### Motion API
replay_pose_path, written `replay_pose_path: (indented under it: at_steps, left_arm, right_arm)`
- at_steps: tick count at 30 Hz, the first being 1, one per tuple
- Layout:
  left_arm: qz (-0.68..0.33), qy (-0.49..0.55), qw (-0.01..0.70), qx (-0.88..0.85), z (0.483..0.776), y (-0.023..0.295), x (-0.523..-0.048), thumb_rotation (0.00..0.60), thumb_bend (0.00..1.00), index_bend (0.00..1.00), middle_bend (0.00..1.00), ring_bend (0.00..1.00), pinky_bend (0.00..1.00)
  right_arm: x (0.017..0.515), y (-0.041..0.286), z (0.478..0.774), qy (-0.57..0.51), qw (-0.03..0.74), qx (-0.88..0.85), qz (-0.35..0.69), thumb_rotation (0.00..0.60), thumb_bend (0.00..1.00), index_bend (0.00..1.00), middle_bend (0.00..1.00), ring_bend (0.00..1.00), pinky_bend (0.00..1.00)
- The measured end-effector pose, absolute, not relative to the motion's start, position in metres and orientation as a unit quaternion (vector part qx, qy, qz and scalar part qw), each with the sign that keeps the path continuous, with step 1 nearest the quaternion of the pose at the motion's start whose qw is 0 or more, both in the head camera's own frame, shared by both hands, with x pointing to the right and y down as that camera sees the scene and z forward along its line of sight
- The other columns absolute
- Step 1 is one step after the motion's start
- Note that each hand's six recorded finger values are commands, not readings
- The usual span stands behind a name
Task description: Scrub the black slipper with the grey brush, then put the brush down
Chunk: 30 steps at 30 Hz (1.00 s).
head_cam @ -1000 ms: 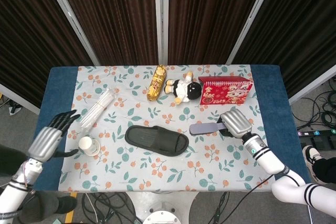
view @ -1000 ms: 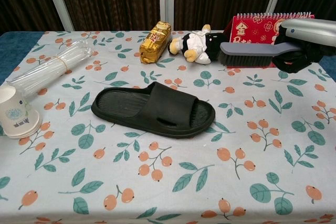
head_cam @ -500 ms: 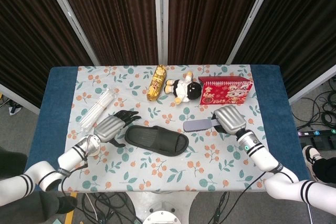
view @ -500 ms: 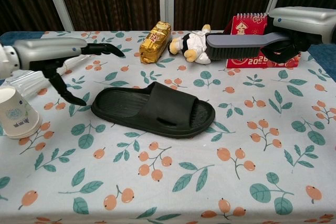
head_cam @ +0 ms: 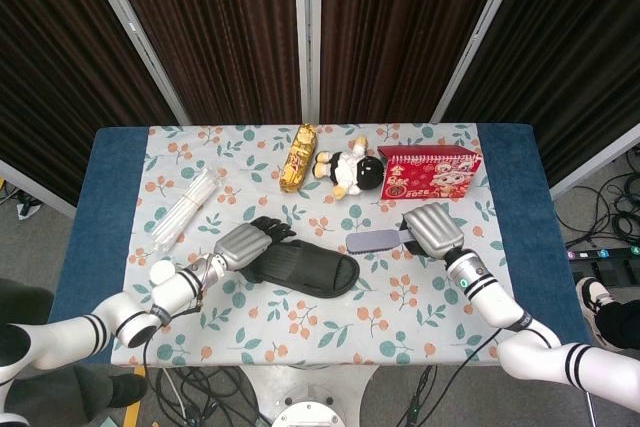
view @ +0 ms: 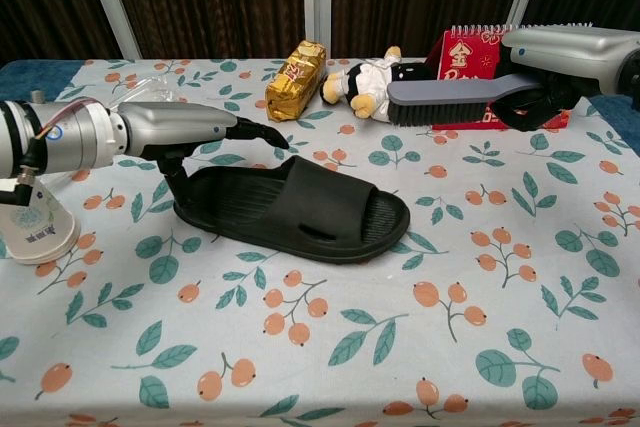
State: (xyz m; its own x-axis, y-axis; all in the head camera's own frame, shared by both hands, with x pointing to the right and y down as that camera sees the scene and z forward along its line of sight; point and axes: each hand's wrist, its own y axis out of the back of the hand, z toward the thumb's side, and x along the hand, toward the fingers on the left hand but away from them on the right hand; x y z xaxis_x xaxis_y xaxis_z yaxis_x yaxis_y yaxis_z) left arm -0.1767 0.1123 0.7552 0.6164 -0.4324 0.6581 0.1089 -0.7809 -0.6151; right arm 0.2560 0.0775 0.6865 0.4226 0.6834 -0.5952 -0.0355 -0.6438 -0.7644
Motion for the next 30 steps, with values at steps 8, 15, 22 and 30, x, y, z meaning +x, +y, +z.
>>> replay_pose_path:
  at_steps: [8, 15, 22, 30]
  left_arm:
    - [-0.446, 0.112, 0.292, -0.839, 0.766, 0.108, -0.177, 0.600, 0.21, 0.19, 0.25, 0.12, 0.15]
    - [-0.448, 0.117, 0.275, -0.842, 0.770, 0.107, -0.171, 0.600, 0.24, 0.36, 0.42, 0.28, 0.25]
    - [-0.448, 0.123, 0.277, -0.841, 0.771, 0.108, -0.171, 0.600, 0.24, 0.40, 0.45, 0.31, 0.26]
    - [-0.444, 0.129, 0.273, -0.844, 0.769, 0.108, -0.168, 0.600, 0.24, 0.40, 0.45, 0.31, 0.26]
  right_arm:
    - [0.253, 0.086, 0.699, -0.194, 0.366, -0.761, 0.499, 0.600, 0.51, 1.00, 1.00, 1.00, 1.00]
    - [0.245, 0.091, 0.710, -0.184, 0.380, -0.756, 0.501, 0.600, 0.51, 1.00, 1.00, 1.00, 1.00]
    - [0.228, 0.093, 0.723, -0.200, 0.391, -0.752, 0.492, 0.600, 0.51, 1.00, 1.00, 1.00, 1.00]
    - [0.194, 0.091, 0.740, -0.221, 0.423, -0.742, 0.472, 0.600, 0.51, 1.00, 1.00, 1.00, 1.00]
